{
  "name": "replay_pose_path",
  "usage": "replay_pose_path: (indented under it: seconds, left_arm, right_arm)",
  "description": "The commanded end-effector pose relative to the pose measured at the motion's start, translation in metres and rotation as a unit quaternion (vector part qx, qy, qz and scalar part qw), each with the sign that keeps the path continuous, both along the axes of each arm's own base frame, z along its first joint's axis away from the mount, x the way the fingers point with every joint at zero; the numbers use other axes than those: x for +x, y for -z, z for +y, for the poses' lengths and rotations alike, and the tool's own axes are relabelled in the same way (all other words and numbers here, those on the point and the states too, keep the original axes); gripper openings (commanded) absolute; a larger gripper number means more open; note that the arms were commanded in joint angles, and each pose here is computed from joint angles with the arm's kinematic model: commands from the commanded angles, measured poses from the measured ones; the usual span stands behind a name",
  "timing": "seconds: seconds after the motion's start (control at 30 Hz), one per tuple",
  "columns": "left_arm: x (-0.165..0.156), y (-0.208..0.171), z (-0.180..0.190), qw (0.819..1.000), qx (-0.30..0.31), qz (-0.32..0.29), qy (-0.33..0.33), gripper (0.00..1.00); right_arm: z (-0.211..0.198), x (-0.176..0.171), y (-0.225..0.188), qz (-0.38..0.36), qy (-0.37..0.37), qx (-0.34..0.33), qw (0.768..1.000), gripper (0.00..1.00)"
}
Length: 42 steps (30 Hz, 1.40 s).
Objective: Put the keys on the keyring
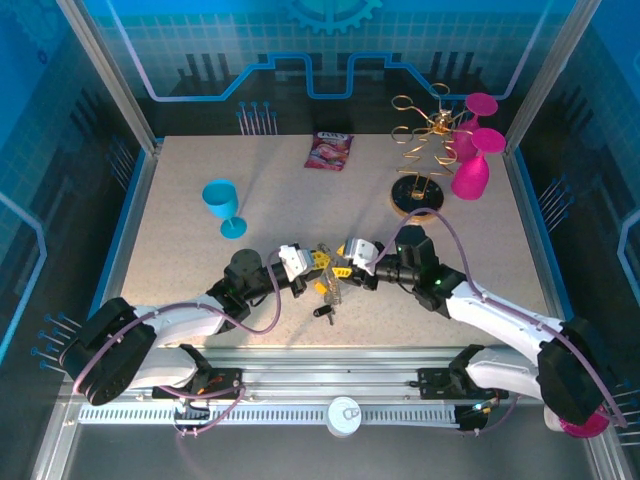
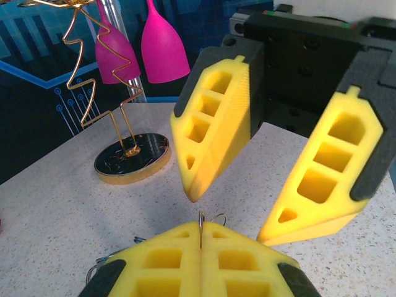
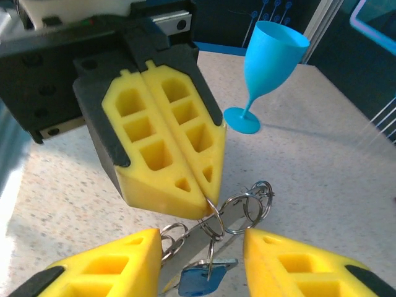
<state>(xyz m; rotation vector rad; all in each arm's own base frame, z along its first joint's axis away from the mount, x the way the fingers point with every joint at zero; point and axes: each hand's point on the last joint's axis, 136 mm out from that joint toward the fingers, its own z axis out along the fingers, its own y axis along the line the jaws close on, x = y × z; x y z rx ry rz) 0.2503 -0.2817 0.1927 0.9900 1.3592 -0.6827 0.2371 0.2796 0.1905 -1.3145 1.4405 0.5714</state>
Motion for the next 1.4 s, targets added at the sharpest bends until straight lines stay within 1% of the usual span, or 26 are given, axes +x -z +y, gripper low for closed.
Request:
replay_pose_path:
  seconds: [0.0,0.17,0.37,0.47,0.67,0.87,0.93,1.0,1.13,1.23,1.27,1.37]
  left_arm:
    - [0.0,-0.02,0.0,1.0,-0.025,-0.016,0.001,0.0]
    - [0.001,-0.02,0.001,1.0,-0.023,-0.015,0.001,0.0]
    - [0.001,-0.019,0.0,1.0,-0.023,-0.016,0.0,0.0]
    - [0.001,-0.019,0.0,1.0,-0.022,-0.015,0.001,0.0]
    - [0.003,-0.021,0.0,1.0,-0.025,-0.017,-0.003,0.0]
    - [0.006,-0.024,-0.001,0.999,-0.033,-0.019,-0.008,0.0]
    - [0.006,-0.023,-0.001,0.999,-0.033,-0.019,-0.008,0.0]
    - [0.006,-0.024,0.0,0.999,-0.033,-0.02,-0.009,0.0]
    - [0.004,-0.023,0.0,0.999,-0.033,-0.02,-0.005,0.0]
    - [0.001,-0.023,-0.001,0.999,-0.035,-0.018,0.005,0.0]
    - [0.0,-0.024,-0.002,0.999,-0.037,-0.018,0.009,0.0]
    - [-0.002,-0.026,-0.002,0.999,-0.041,-0.017,0.018,0.0]
  right_arm:
    - [-0.006,0.009,-0.003,-0.067,0.028,-0.021,0.997,0.38]
    - [-0.006,0.005,0.008,-0.063,0.023,-0.036,0.997,0.29]
    - [-0.002,0.003,0.009,-0.064,0.015,-0.034,0.997,0.17]
    - [0.0,0.003,0.008,-0.064,0.013,-0.03,0.997,0.14]
    - [0.004,0.0,0.014,-0.063,0.001,-0.039,0.997,0.0]
    - [0.014,-0.009,0.018,-0.067,-0.024,-0.044,0.997,0.0]
    - [0.014,-0.009,0.016,-0.065,-0.02,-0.037,0.997,0.0]
    - [0.007,-0.004,0.009,-0.056,0.003,-0.022,0.998,0.09]
    - [-0.02,0.009,-0.011,0.008,0.037,0.061,0.997,0.15]
    - [-0.027,0.009,-0.016,0.08,0.008,0.115,0.99,0.23]
    - [-0.024,0.007,-0.017,0.091,-0.008,0.124,0.988,0.26]
    - [-0.016,0.007,-0.018,0.102,-0.032,0.133,0.985,0.3]
